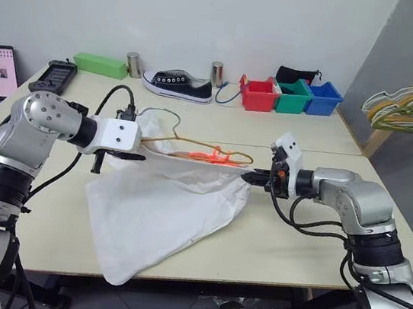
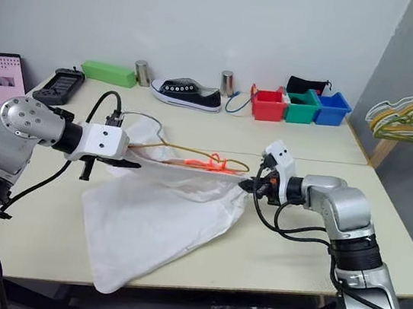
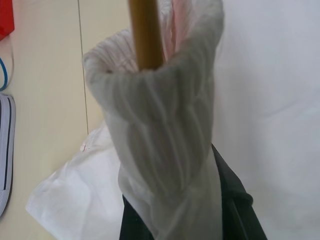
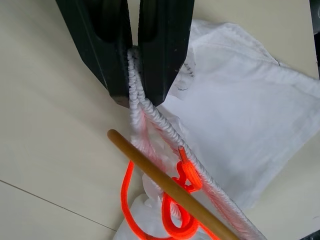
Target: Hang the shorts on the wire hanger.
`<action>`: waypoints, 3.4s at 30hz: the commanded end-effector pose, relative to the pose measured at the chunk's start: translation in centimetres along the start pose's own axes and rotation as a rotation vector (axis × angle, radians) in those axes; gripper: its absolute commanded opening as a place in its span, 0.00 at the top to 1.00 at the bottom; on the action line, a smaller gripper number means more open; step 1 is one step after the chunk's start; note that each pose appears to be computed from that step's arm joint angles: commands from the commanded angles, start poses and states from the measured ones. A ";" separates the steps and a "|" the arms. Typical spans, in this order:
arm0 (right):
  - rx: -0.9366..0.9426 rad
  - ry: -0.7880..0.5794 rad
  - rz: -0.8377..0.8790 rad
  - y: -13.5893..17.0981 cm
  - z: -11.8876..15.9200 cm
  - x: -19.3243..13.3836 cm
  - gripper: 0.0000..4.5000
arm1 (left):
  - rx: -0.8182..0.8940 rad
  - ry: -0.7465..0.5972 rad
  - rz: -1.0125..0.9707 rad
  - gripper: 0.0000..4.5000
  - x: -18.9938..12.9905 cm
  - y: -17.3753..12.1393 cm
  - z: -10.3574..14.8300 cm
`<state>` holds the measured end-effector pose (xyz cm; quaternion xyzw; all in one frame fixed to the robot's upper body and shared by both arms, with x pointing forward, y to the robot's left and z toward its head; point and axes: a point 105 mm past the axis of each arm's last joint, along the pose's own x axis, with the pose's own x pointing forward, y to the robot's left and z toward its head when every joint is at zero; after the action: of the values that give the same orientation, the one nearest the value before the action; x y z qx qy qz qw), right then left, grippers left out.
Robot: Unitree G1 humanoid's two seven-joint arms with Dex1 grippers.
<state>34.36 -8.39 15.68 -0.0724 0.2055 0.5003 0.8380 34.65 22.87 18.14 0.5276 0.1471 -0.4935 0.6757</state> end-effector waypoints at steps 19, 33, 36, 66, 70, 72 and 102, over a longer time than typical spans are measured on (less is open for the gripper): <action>-0.223 0.057 -0.066 -0.8 1.6 -2.2 0.99 | 0.020 -0.010 0.077 0.98 -1.7 2.6 0.2; -0.221 0.077 -0.150 -3.6 1.8 -3.1 0.99 | -0.023 0.044 -0.032 0.98 -2.1 0.3 -1.0; -0.248 0.075 -0.146 -3.4 2.3 -3.4 0.99 | -0.010 0.086 -0.058 0.98 -2.0 -0.4 -1.6; -0.732 0.035 -0.118 2.3 8.5 0.3 0.79 | 0.069 -0.064 0.131 0.98 4.2 3.9 4.6; -0.814 0.130 -0.123 1.1 7.3 -0.3 0.58 | 0.091 -0.072 0.135 0.98 4.0 3.9 4.8; -0.841 0.189 -0.098 0.7 6.2 -0.5 0.46 | 0.110 -0.080 0.134 0.98 3.9 4.0 5.2; -0.958 0.362 -0.151 -4.8 2.4 0.5 0.69 | 0.188 -0.099 0.133 0.98 3.1 3.1 7.2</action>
<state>39.08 -9.60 15.52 -0.5438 0.1175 0.4699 0.6853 36.59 15.79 18.21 0.5578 0.0774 -0.4894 0.6659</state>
